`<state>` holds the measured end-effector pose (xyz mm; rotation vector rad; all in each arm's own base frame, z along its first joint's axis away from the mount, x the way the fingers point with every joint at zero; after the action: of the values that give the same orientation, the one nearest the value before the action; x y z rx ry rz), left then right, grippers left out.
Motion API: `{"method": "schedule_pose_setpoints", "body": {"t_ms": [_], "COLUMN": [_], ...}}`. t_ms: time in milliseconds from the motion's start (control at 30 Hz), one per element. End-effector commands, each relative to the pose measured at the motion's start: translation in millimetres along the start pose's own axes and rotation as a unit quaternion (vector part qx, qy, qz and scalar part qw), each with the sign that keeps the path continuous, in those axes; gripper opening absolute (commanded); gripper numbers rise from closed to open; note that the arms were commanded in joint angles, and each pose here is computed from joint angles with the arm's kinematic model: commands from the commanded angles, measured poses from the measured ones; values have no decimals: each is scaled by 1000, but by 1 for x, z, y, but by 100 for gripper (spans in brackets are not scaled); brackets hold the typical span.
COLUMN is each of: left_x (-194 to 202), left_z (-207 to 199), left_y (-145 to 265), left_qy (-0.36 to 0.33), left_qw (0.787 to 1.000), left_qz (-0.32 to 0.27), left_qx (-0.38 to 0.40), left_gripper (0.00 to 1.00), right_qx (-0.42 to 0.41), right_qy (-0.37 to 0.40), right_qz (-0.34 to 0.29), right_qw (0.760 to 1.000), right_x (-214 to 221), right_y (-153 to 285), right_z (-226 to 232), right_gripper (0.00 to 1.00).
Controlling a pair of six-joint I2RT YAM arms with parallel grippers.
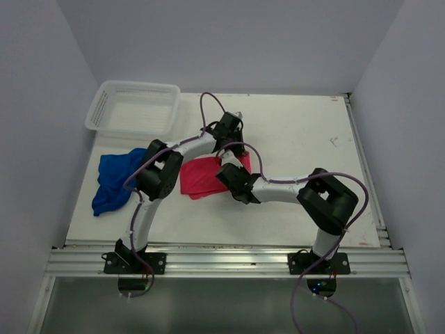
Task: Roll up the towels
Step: Roll the towel
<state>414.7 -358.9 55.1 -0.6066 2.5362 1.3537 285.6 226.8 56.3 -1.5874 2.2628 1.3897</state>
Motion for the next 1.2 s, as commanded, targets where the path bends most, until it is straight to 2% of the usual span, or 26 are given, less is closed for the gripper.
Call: {"method": "schedule_pose_setpoints", "body": {"t_ms": [0,133,267,433,733,800,833,1000,1100,1167], "left_x": [-38,-35,-31,-31,-28,-25,-26,-24,-24,-24], "left_z": [-11,-6,-3,1,5,6,6,4,5,5], "left_y": [17,15,13,16,19,18,19,21,21,21], "left_qy": [-21,-19,-19,-16,-15,-15,-15,-16,-16,-14], "left_qw": [997,997,997,996,994,993,993,992,992,992], "left_qz": [-71,-67,-60,-69,-71,-69,-70,-71,-71,-71], "left_qx": [28,37,46,63,86,90,92,100,100,101], "left_gripper": [0,0,0,0,0,0,0,0,0,0], "right_qx": [-21,-41,-55,-71,-120,-141,-145,-206,-215,-248], "right_qy": [43,23,-12,-71,-190,-222,-264,-374,-441,-484], "right_qz": [-16,-29,-47,-85,-100,-107,-102,-106,-115,-113], "right_qw": [999,998,997,991,969,959,948,898,864,832], "right_x": [-13,-15,-23,-43,-35,-29,-26,-17,-16,-15], "right_y": [4,7,17,41,56,58,53,46,36,28], "right_z": [16,20,18,-3,-24,-27,-36,-57,-76,-79], "right_gripper": [0,8,21,36,42,41,40,32,33,35]}}
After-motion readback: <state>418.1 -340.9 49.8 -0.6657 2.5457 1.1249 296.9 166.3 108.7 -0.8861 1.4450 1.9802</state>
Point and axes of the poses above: each gripper's point midway between its finger pads, its own y axis back along the fingers, its own z axis along the line the jaws close on, x = y × z, the point moved 3 cm from there along y, back along the fingers, and after that the axes turned 10 degrees about y, right-handed, at the moved point
